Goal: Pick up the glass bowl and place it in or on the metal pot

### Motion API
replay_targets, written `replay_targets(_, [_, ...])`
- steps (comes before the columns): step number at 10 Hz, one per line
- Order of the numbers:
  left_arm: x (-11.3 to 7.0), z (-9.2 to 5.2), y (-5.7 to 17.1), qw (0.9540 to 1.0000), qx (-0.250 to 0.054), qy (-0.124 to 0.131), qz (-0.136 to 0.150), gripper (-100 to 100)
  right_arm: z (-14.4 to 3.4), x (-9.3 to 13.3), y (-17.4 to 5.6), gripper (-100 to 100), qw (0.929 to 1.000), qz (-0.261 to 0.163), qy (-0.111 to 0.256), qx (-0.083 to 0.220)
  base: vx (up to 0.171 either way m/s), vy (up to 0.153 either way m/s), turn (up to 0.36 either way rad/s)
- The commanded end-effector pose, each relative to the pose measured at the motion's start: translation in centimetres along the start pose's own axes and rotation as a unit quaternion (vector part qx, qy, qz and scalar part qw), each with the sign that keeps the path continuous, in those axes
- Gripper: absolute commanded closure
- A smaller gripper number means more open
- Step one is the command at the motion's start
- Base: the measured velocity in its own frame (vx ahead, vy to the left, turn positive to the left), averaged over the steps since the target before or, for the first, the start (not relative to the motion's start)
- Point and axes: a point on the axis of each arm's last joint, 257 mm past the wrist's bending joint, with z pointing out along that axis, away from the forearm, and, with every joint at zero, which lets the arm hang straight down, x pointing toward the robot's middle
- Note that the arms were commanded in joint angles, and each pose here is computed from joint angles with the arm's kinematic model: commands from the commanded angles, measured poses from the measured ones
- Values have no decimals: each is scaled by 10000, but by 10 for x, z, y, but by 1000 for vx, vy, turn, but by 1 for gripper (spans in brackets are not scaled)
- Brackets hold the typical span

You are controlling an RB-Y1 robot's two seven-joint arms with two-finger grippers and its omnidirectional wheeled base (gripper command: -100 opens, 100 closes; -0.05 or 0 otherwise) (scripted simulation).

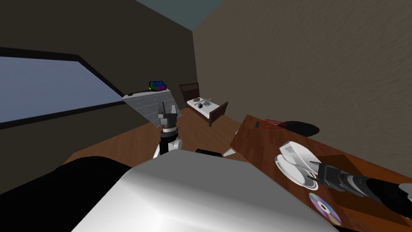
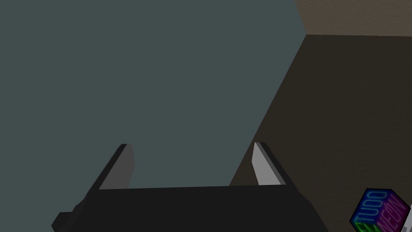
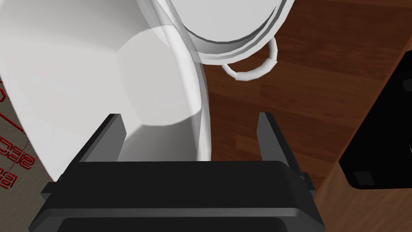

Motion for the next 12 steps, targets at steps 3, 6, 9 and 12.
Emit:
replay_targets(3, [0, 0, 0, 10000, 0, 0, 0, 0, -22, -12, -27, -100, 9999, -159, -44, -40, 22, 28, -75])
replay_targets(6, [0, 0, 0, 10000, 0, 0, 0, 0, -32, -19, -39, -100, 9997, -237, -54, -44, 28, 31, -50])
replay_targets(9, [0, 0, 0, 10000, 0, 0, 0, 0, -32, -19, -40, 0, 9997, -238, -59, -59, 0, 0, 0])
replay_targets(12, [0, 0, 0, 10000, 0, 0, 0, 0, -32, -19, -40, 0, 9997, -238, -59, -59, 0, 0, 0])
